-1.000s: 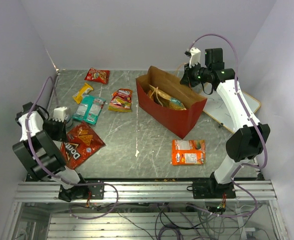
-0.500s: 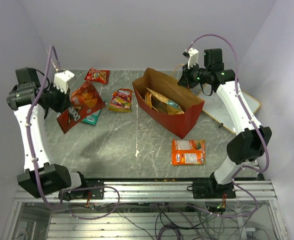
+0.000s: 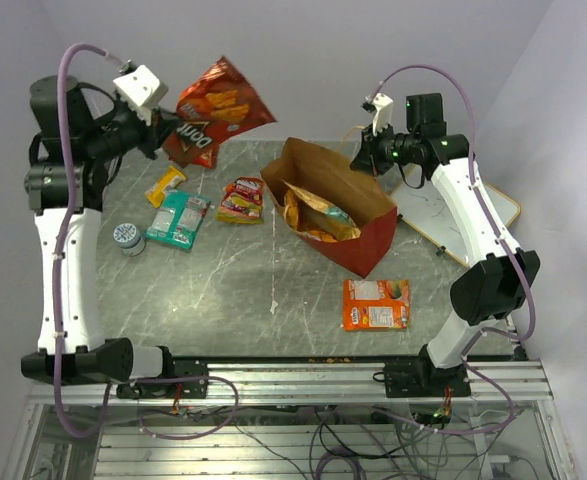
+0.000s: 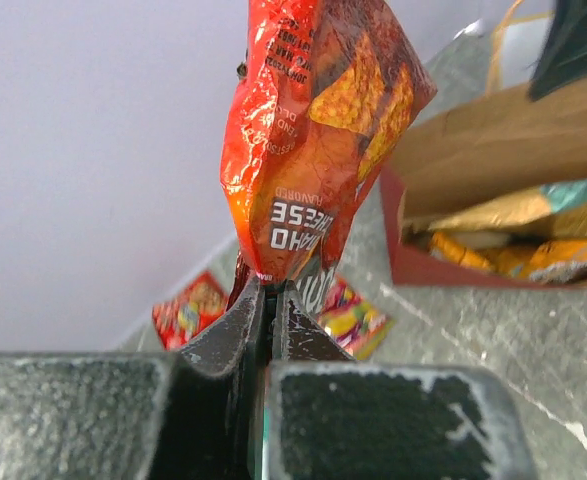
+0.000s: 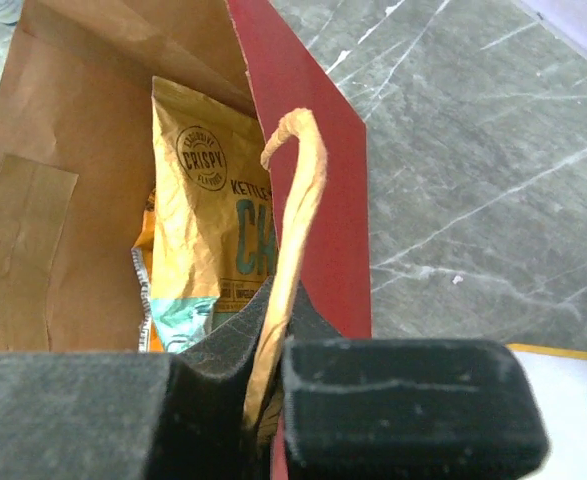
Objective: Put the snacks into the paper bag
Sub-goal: Place the snack in the paper bag.
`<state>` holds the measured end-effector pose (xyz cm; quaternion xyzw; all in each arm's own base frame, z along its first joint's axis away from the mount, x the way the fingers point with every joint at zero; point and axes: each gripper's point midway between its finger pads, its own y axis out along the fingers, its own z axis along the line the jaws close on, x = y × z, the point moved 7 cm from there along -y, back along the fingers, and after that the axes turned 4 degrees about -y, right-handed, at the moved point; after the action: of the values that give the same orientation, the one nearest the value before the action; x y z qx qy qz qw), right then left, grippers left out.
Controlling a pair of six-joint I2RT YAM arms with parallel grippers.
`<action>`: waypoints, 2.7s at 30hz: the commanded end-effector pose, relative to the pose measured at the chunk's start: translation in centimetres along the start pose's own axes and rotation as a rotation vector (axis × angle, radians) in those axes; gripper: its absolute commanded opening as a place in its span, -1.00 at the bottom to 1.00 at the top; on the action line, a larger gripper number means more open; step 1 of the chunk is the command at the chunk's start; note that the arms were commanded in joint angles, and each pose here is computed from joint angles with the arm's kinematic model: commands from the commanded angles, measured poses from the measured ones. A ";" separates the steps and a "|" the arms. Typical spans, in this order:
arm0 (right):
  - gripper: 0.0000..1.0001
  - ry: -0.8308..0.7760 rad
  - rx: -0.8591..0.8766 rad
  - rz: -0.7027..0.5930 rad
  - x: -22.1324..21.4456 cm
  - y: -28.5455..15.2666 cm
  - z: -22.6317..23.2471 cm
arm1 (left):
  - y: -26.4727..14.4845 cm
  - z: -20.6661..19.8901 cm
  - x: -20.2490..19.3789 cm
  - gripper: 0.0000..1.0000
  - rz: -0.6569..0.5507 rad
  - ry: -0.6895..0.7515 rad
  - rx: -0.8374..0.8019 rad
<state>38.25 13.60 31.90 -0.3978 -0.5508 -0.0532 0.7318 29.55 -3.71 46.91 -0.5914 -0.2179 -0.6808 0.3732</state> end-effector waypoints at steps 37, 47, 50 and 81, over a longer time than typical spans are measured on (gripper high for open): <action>-1.00 0.029 0.010 0.012 1.4 1.2 -0.9 | 21.0 -18.8 3.7 -0.86 -0.081 0.743 -0.418; -1.00 0.035 -0.014 0.017 1.5 1.3 -1.3 | 23.1 -22.1 0.6 -0.86 -0.039 0.757 -0.488; -1.00 0.033 -0.016 0.021 1.6 1.3 -1.3 | 23.7 -22.5 -0.3 -0.86 -0.038 0.745 -0.498; -1.00 0.038 -0.029 0.041 1.0 1.7 -1.7 | 23.6 -21.3 -9.8 -0.45 0.151 0.838 -0.640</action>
<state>40.27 13.77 31.55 -0.4198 -0.5217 -0.0477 0.7412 34.80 -32.60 25.96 -0.3881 0.2500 -0.8422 0.2785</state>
